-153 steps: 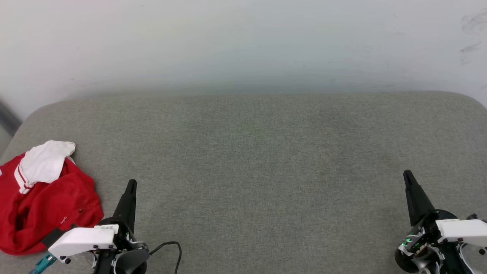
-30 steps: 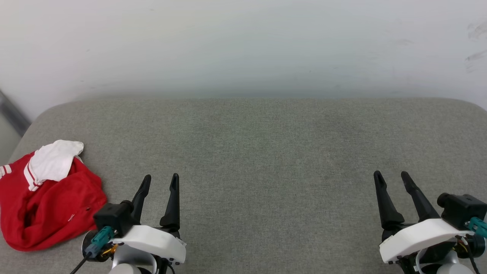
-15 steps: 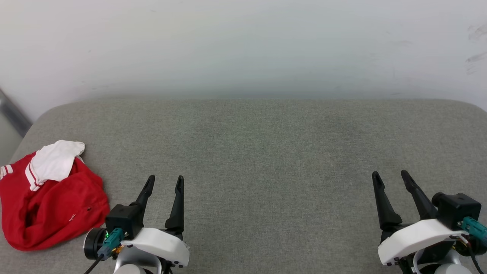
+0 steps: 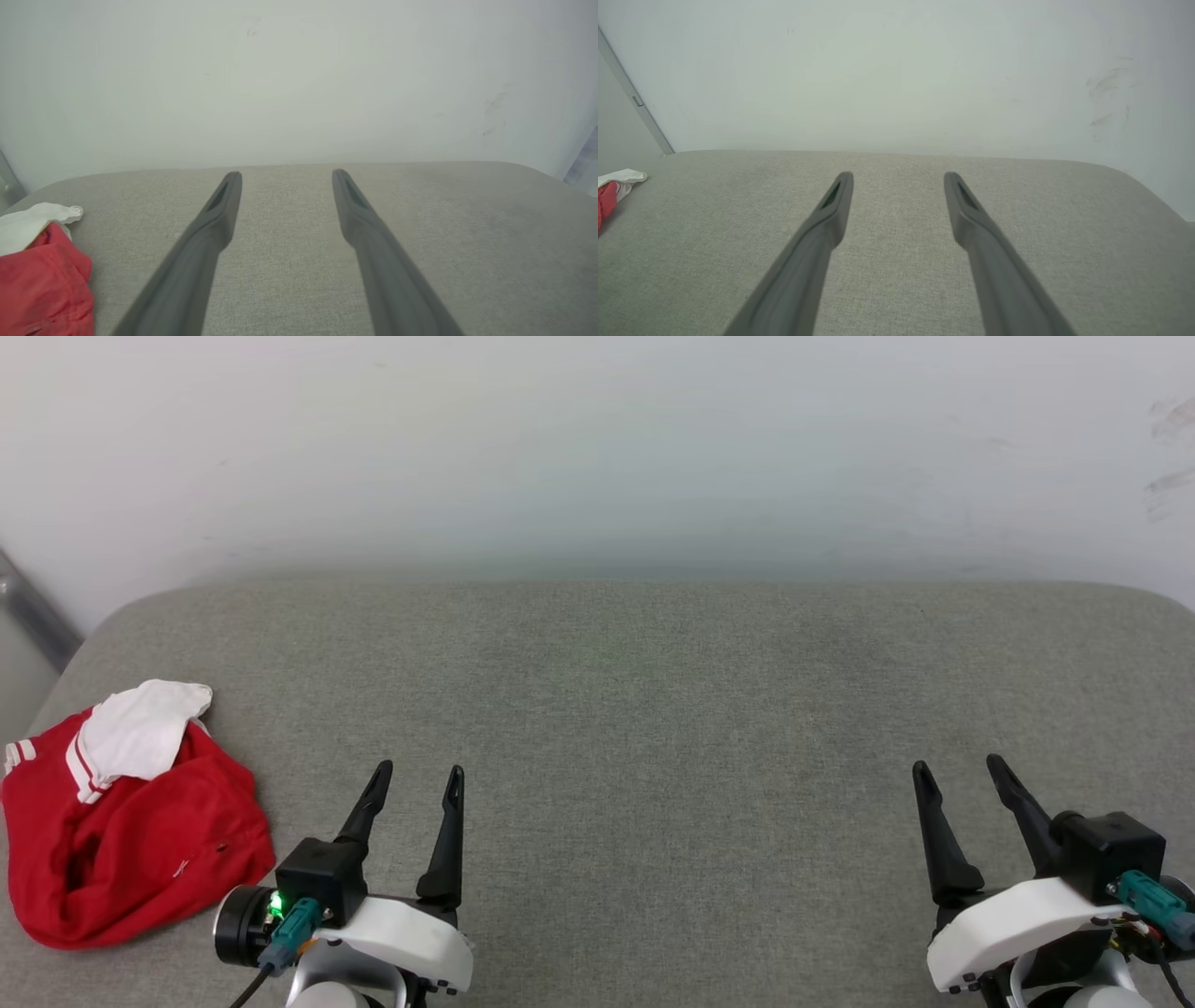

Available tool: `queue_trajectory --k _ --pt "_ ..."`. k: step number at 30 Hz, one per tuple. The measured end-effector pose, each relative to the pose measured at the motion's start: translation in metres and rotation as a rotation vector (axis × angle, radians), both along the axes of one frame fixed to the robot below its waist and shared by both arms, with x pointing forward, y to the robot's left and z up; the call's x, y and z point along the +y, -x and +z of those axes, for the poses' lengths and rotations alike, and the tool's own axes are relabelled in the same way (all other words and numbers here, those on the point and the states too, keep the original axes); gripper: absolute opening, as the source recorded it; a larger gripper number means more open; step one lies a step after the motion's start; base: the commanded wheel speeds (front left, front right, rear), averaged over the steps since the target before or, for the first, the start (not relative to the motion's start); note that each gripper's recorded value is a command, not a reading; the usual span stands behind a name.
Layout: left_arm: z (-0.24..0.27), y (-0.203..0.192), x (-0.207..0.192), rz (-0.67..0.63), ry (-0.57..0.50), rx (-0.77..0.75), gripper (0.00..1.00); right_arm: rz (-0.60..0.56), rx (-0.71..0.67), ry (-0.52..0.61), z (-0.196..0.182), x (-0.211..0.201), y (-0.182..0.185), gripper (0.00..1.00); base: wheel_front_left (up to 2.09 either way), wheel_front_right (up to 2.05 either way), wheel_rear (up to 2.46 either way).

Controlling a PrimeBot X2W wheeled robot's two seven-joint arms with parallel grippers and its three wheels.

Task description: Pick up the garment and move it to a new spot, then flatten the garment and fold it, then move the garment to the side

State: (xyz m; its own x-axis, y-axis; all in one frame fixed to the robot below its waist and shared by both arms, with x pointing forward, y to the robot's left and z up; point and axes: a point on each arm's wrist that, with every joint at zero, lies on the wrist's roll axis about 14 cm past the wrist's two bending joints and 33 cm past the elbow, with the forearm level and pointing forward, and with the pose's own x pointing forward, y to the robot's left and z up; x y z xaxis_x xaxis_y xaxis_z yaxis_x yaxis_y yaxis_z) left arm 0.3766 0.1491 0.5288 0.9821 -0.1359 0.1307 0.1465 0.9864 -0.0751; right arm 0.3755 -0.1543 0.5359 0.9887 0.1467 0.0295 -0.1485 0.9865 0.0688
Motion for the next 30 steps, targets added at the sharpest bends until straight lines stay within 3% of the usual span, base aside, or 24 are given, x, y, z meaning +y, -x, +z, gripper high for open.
queue_trajectory --k 9,30 --pt "-0.001 0.002 -0.002 -0.009 -0.016 -0.011 1.0 0.0 0.004 0.063 -0.003 0.0 0.001 1.0 0.0 0.0 0.0" --pt "-0.008 0.003 0.009 0.033 0.016 0.014 1.0 0.014 -0.001 0.065 -0.002 0.005 -0.003 1.0 0.0 0.0 0.0"
